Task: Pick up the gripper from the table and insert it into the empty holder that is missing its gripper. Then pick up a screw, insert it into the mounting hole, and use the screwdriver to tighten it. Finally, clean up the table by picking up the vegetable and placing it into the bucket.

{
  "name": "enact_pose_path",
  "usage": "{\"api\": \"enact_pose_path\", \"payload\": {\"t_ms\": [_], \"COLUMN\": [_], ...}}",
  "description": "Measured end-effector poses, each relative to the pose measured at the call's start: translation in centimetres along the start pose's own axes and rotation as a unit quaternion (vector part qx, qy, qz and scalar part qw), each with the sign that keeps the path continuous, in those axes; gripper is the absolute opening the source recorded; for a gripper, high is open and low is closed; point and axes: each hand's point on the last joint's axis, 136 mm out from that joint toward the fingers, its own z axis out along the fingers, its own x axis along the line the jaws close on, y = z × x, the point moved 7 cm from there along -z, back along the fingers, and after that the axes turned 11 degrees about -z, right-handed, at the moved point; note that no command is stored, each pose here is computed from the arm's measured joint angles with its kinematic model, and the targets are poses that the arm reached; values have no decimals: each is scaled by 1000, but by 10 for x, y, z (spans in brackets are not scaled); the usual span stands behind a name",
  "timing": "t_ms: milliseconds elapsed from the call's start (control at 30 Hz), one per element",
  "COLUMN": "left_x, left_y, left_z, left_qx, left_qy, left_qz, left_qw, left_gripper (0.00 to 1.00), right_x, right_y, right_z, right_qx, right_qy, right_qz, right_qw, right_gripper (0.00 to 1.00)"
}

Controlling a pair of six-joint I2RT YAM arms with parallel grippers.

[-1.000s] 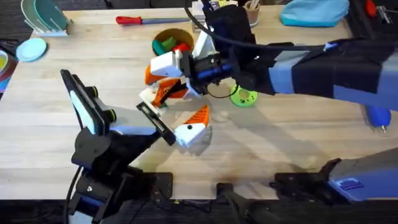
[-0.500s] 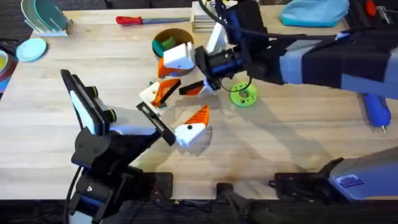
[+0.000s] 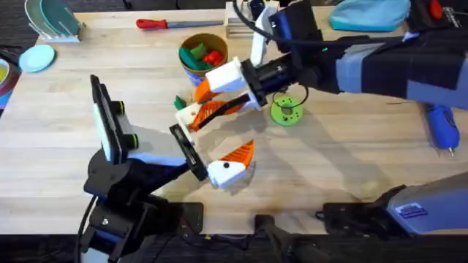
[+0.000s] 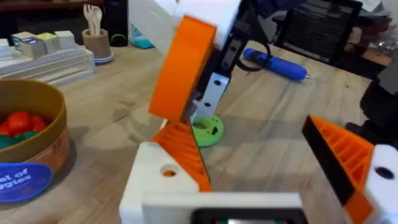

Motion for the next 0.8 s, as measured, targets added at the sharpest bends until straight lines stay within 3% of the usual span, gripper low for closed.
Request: {"api": "enact_pose_path", "payload": {"t_ms": [300, 500, 600, 733, 800], "left_x": [-1, -2, -2, -2, -2], "left_y": [0, -1, -1, -1, -1], "left_z": [0, 0, 0, 0, 0], "left_qx": [2, 3, 3, 3, 3], "left_qy": [-7, -8, -8, -8, -8], "left_qz": [0, 0, 0, 0, 0], "left_qw": [1000, 1000, 1000, 1000, 1000], "left_gripper": [993, 993, 993, 993, 992], "right_x": [-8, -5, -3, -2, -2], "right_y": [-4, -6, -6, -7, -8], "right_z": [-18, -16, -15, -12, -12], "right_qx": [3, 11, 13, 17, 18], "right_qy": [10, 22, 25, 27, 27], "right_qz": [14, 7, 4, 1, 1], "right_qw": [1000, 1000, 1000, 1000, 999], "right_gripper": [903, 712, 684, 491, 441]}}
